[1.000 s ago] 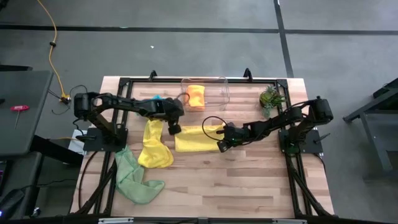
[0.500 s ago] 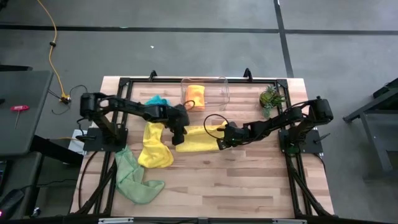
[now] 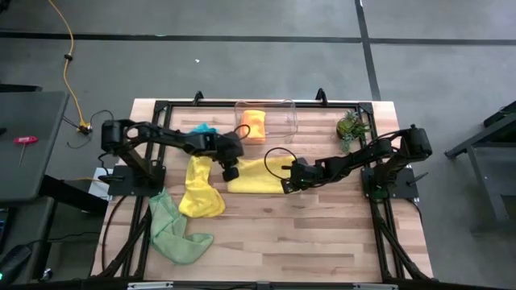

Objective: Fold microfiber towels
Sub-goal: Fold the right yellow microfiber towel

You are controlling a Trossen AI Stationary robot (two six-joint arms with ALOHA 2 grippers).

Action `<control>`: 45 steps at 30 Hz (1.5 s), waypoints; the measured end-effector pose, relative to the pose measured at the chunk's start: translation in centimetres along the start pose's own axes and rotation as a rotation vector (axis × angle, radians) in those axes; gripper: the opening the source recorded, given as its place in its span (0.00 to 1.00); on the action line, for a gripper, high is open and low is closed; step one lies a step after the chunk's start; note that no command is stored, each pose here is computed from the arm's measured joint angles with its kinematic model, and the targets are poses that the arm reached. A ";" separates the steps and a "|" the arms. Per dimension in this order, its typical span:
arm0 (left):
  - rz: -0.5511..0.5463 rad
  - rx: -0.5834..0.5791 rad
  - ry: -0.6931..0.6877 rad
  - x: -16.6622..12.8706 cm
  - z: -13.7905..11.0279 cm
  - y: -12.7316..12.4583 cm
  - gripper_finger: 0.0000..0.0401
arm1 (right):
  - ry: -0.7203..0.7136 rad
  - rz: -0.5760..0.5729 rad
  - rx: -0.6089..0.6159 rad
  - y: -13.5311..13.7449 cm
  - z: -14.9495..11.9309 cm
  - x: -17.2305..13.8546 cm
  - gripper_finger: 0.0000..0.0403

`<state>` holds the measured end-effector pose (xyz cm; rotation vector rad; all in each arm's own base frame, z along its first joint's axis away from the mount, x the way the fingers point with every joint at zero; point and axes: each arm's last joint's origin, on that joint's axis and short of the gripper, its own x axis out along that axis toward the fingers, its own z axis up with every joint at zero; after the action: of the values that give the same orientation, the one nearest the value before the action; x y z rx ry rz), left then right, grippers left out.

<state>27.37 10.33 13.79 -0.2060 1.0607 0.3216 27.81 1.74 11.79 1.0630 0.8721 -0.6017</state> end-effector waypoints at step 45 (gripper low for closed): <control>0.035 -0.086 0.081 0.6 -0.9 2.2 0.00 | -0.002 -0.010 0.064 -0.1 -0.2 0.0 0.00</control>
<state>26.16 12.22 12.83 -0.2795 1.1321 0.3931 27.71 1.85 11.71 1.1164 0.8615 -0.6420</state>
